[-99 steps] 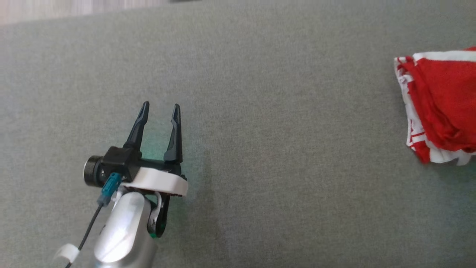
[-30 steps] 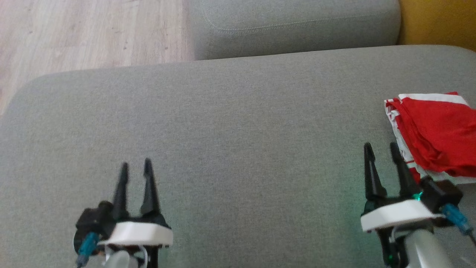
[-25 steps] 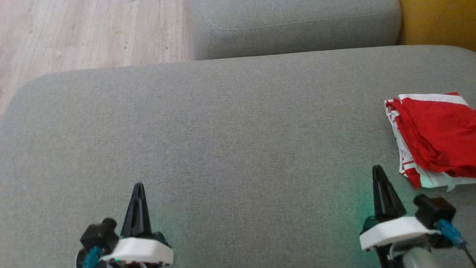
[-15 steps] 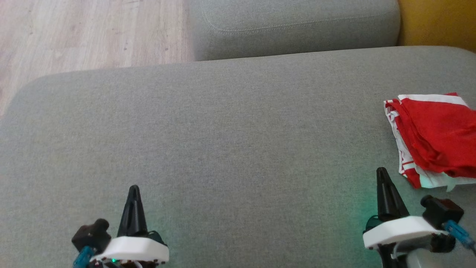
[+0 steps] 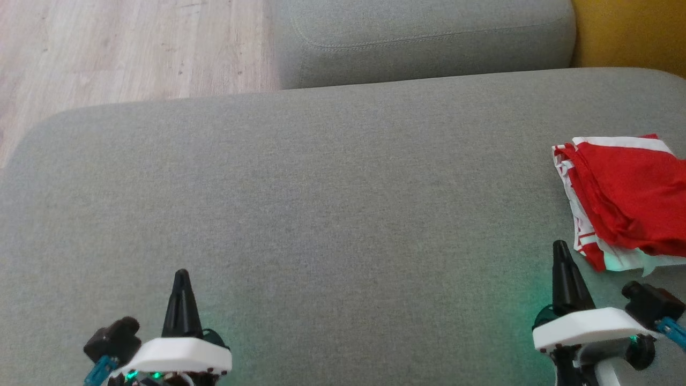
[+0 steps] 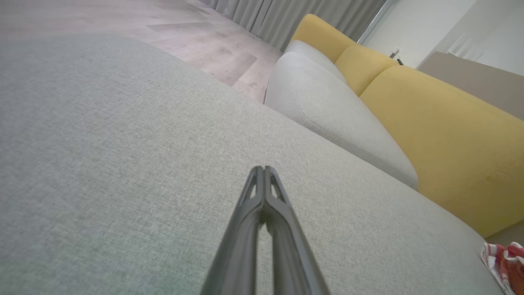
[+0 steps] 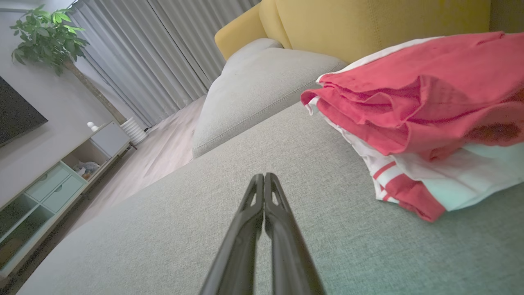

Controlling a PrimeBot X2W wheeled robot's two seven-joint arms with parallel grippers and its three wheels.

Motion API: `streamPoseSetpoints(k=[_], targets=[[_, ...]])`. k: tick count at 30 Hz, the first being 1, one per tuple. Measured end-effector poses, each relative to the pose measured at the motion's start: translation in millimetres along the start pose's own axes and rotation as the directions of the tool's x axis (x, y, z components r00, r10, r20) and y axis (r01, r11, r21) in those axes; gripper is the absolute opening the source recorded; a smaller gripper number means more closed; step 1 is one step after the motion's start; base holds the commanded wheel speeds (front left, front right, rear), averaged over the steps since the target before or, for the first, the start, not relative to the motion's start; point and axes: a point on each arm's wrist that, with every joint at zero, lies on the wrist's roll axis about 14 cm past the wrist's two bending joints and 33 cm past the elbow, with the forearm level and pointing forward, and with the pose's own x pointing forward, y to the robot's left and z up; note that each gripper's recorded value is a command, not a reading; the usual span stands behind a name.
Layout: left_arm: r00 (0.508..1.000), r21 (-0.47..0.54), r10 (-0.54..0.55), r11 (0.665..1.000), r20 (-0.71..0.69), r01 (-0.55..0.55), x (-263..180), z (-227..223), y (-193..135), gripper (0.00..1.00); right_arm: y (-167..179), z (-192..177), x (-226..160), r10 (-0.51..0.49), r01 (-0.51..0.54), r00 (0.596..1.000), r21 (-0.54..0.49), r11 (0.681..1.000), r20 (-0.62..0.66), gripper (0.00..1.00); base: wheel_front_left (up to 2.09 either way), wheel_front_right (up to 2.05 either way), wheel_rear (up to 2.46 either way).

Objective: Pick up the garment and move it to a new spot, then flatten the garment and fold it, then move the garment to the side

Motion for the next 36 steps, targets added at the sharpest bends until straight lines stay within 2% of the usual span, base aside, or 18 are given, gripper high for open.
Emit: streamPoseSetpoints(k=[17, 36], targets=[[1.000, -0.174, 0.016, 0.985, -0.013, -0.018, 2, 5, 5, 0.00, -7, 6, 0, -0.035, 0.034, 0.999, 0.185, 0.982, 0.003, 0.00, 0.00, 0.00, 0.00], [1.000, -0.359, 0.016, 0.933, -0.019, -0.022, 4, 12, 8, 0.00, -11, 15, 3, -0.058, 0.049, 0.998, 0.387, 0.921, 0.012, 0.00, 0.00, 0.00, 0.00]])
